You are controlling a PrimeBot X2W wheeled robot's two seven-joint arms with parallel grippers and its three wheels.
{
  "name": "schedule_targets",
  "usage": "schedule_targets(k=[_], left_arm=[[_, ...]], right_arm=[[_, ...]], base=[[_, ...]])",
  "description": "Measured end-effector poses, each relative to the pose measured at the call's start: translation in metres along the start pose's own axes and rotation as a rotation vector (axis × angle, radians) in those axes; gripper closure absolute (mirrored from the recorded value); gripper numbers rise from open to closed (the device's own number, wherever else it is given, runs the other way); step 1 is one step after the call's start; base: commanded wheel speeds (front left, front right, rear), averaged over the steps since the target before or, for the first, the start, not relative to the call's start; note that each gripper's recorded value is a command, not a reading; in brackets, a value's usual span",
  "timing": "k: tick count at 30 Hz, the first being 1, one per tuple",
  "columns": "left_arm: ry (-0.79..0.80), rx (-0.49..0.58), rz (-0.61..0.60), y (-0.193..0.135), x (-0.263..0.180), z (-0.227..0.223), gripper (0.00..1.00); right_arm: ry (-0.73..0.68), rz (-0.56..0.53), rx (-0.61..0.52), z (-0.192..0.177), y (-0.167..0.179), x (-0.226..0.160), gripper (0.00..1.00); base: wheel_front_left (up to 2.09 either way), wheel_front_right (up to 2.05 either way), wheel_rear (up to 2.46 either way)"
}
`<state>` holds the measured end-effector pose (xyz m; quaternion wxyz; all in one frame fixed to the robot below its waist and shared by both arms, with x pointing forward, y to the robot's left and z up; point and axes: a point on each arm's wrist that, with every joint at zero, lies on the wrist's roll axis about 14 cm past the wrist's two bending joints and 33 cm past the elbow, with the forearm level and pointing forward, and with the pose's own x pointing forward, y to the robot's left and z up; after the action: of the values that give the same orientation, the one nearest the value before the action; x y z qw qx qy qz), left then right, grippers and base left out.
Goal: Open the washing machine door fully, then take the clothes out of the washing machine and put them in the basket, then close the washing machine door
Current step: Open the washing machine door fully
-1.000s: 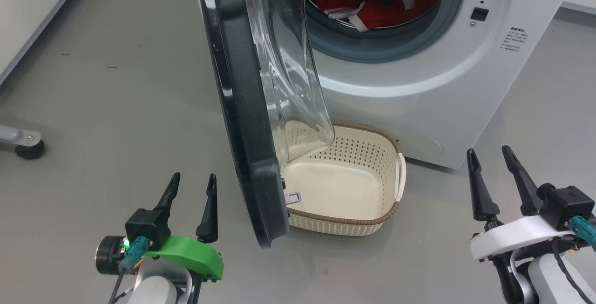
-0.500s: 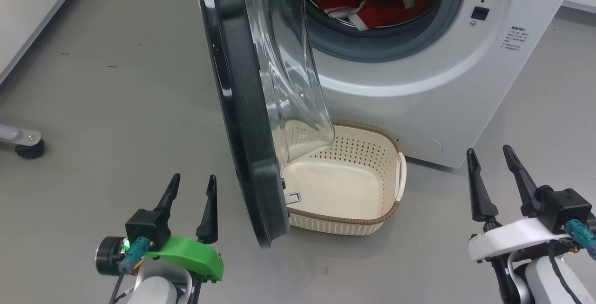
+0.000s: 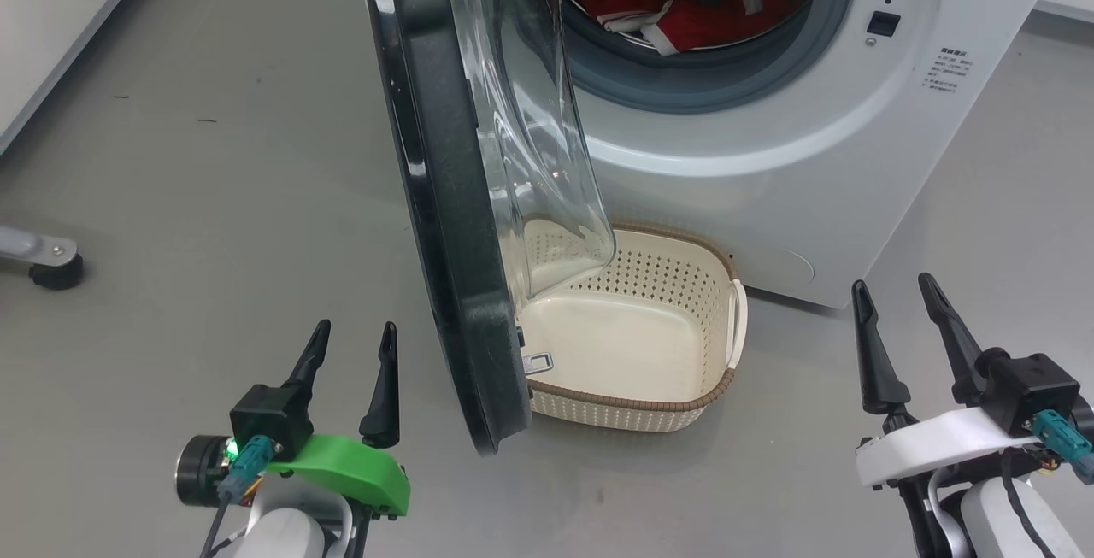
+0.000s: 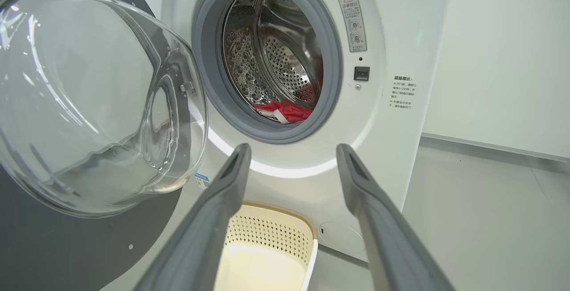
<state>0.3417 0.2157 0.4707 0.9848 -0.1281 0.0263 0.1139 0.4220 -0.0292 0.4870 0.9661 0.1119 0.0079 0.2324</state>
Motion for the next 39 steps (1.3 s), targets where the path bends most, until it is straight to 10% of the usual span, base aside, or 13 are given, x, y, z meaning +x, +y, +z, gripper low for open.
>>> schedule_targets(k=[5,7,8,23,39], left_arm=[[0.001,0.0,0.0,0.0,-0.001,0.0,0.08],[0.006,0.002,0.0,0.0,-0.001,-0.002,0.9],[0.01,0.002,-0.001,0.0,-0.001,-0.003,1.0],[-0.083,0.004,-0.012,-0.003,0.002,0.026,1.0],[-0.676,0.07,-0.188,-0.062,-0.015,0.213,1.0]], right_arm=[[0.009,-0.007,0.005,-0.003,-0.001,-0.003,0.0],[0.012,-0.005,0.005,-0.004,-0.001,-0.004,0.0],[0.013,-0.007,0.005,-0.005,-0.001,-0.004,0.0],[0.013,0.004,-0.011,-0.005,0.0,-0.004,0.0],[0.019,0.002,-0.003,-0.008,0.002,-0.007,0.0]], base=[[0.0,0.0,0.0],[0.0,0.0,0.0],[0.0,0.0,0.0],[0.0,0.0,0.0],[0.0,0.0,0.0]])
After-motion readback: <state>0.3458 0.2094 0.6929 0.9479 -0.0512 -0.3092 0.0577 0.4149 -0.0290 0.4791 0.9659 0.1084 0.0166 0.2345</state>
